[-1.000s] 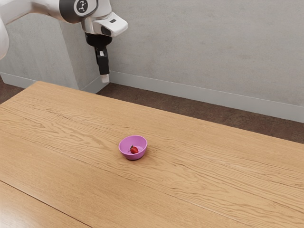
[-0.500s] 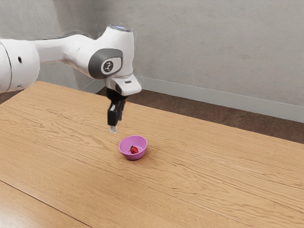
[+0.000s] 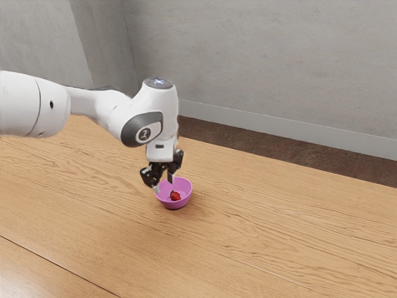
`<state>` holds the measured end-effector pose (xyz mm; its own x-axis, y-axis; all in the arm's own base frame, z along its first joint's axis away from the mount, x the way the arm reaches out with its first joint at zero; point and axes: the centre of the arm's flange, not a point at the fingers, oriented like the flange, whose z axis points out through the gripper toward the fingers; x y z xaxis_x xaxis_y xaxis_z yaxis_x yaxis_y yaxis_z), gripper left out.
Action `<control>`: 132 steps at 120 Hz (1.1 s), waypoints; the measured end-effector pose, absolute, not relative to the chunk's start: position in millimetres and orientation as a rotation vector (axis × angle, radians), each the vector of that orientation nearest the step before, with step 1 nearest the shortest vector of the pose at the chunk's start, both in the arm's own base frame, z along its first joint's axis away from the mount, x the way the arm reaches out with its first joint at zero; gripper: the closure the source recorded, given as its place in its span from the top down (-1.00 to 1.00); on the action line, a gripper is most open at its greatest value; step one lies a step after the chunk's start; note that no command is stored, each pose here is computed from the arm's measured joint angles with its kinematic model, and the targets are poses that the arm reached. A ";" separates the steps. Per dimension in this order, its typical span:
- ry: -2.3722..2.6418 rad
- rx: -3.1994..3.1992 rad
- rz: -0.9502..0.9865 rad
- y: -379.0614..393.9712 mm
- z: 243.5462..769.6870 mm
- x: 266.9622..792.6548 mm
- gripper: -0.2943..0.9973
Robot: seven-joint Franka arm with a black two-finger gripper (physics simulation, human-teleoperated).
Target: Take strawberry from the bowl
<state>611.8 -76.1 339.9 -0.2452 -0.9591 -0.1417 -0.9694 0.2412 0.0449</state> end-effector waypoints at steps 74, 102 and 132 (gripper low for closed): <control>2.595 -1.642 -0.014 -57.3 294.1 647.3 0.03; 2.582 -1.715 -0.058 -50.9 275.4 648.8 -0.04; 2.576 -1.731 -0.066 -46.6 259.6 649.5 -0.07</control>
<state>649.5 -46.6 259.6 -0.3775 -0.9260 -0.0068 -0.9244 0.3773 -0.0559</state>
